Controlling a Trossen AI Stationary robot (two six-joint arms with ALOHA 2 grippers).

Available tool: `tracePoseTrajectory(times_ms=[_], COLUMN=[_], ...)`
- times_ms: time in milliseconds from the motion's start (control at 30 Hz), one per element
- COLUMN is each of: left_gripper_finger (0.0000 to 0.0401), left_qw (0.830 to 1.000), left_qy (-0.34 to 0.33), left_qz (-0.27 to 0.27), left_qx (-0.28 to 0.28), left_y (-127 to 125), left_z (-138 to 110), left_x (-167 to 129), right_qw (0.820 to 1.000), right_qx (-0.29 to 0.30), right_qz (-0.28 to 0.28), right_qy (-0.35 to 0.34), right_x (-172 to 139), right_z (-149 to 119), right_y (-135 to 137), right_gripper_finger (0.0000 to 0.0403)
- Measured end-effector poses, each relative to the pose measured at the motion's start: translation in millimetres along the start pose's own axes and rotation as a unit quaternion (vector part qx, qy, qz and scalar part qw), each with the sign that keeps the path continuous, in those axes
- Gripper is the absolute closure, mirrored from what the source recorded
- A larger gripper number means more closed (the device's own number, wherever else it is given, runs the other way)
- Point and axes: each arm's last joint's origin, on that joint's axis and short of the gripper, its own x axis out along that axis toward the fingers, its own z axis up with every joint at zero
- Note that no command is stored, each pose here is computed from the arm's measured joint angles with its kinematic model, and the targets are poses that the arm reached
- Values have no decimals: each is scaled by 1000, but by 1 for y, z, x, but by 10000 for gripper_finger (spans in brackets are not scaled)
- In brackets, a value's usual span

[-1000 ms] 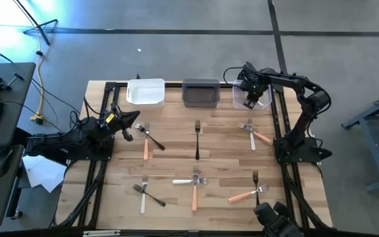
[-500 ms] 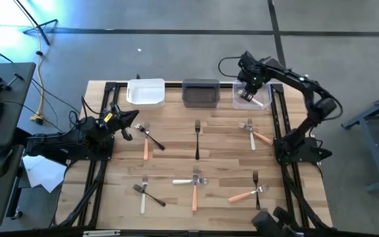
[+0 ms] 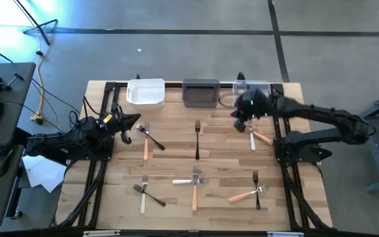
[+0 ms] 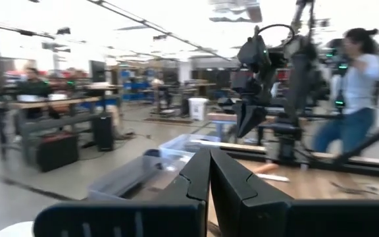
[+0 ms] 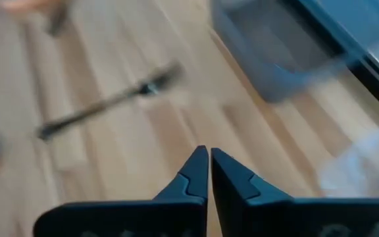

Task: Sort silverware by color (type)
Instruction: Put the top left black fork into the white bin

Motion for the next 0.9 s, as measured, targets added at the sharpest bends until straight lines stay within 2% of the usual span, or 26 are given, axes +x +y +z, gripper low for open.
tracePoseTrajectory(times_ms=[100, 233, 467, 600, 733, 900], left_gripper_finger=[398, 398, 398, 398, 398, 398], left_qw=[1000, 998, 984, 957, 919, 867], left_qy=[10, 54, 177, 289, 392, 496], left_qz=[-18, -27, -23, -15, -14, -49], left_qx=[-14, -11, -13, -9, -23, 0], left_y=[-1, -3, -8, -12, -18, -28], left_z=[-2, 1, 6, 7, 14, 19], left_x=[1, 6, 25, 41, 62, 92], right_qw=[998, 990, 976, 970, 968, 967], right_qx=[-8, -27, -66, -100, -120, -129], right_qz=[19, 42, 43, 25, 8, 30], right_qy=[-65, -135, -205, -219, -219, -217], right_x=[3, 12, 18, 16, 17, 18], right_z=[-13, -26, -24, -17, -15, -14], right_y=[23, 43, 48, 43, 35, 31], right_gripper_finger=[402, 402, 402, 402, 402, 402])
